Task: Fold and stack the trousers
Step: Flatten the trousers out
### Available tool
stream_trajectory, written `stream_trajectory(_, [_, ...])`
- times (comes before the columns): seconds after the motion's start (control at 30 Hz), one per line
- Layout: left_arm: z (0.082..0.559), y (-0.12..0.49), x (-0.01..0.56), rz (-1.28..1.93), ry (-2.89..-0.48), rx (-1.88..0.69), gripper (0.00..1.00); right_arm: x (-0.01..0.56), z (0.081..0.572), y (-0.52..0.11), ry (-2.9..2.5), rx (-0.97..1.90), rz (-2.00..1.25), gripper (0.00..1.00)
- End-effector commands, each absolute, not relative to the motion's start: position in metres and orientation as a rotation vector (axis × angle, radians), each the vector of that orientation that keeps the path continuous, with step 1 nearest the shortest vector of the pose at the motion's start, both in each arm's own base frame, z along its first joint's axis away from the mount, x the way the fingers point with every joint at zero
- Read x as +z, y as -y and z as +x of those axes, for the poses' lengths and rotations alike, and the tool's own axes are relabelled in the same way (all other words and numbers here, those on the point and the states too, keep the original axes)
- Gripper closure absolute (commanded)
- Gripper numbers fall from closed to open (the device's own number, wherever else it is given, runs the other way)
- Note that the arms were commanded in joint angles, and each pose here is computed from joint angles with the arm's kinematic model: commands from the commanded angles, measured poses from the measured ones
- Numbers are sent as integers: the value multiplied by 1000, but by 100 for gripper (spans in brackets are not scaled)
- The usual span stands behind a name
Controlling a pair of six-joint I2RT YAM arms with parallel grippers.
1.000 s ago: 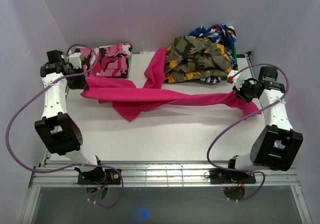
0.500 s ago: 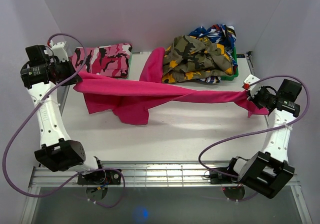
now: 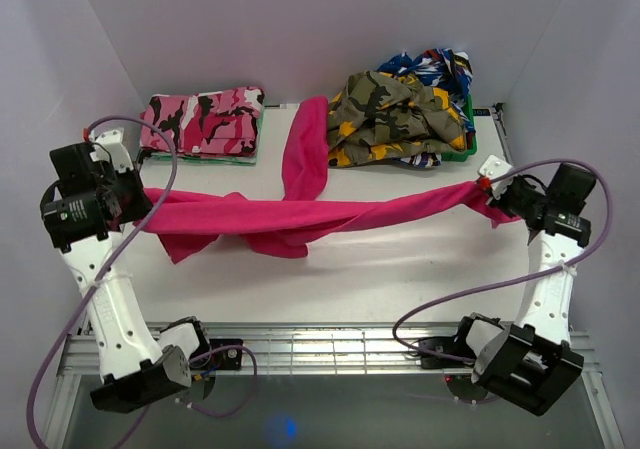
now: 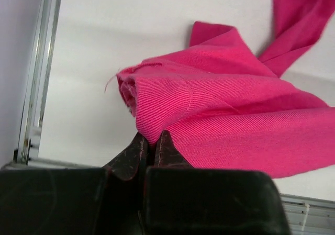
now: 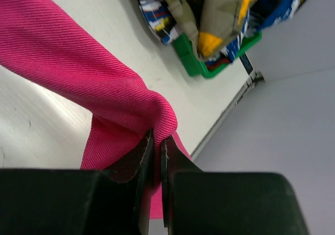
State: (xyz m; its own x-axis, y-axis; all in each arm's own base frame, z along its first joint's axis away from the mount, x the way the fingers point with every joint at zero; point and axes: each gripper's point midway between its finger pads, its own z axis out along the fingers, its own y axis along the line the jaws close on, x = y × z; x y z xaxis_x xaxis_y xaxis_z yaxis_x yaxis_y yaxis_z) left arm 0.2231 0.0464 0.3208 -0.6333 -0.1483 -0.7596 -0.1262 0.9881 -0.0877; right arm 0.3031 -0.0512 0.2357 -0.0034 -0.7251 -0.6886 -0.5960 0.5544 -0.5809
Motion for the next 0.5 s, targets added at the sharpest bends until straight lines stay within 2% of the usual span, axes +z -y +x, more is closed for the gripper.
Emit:
stream_trajectory(0.0, [234,-85,289,-433,-2352,112,100,249,334,25,-1576,-223,-1144,92])
stream_trajectory(0.17, [242,-125,262,-704,-2368,296,100,239,365,-18,-1511,-214,-1120,92])
stream_trajectory(0.33, [255,-144,216,-810,-2443,326,100,264,396,-87,-1402,-109,-1114,92])
stream_trajectory(0.47, [263,-158,204,-846,-2428,344,100,301,412,-141,-1253,-26,-1129,92])
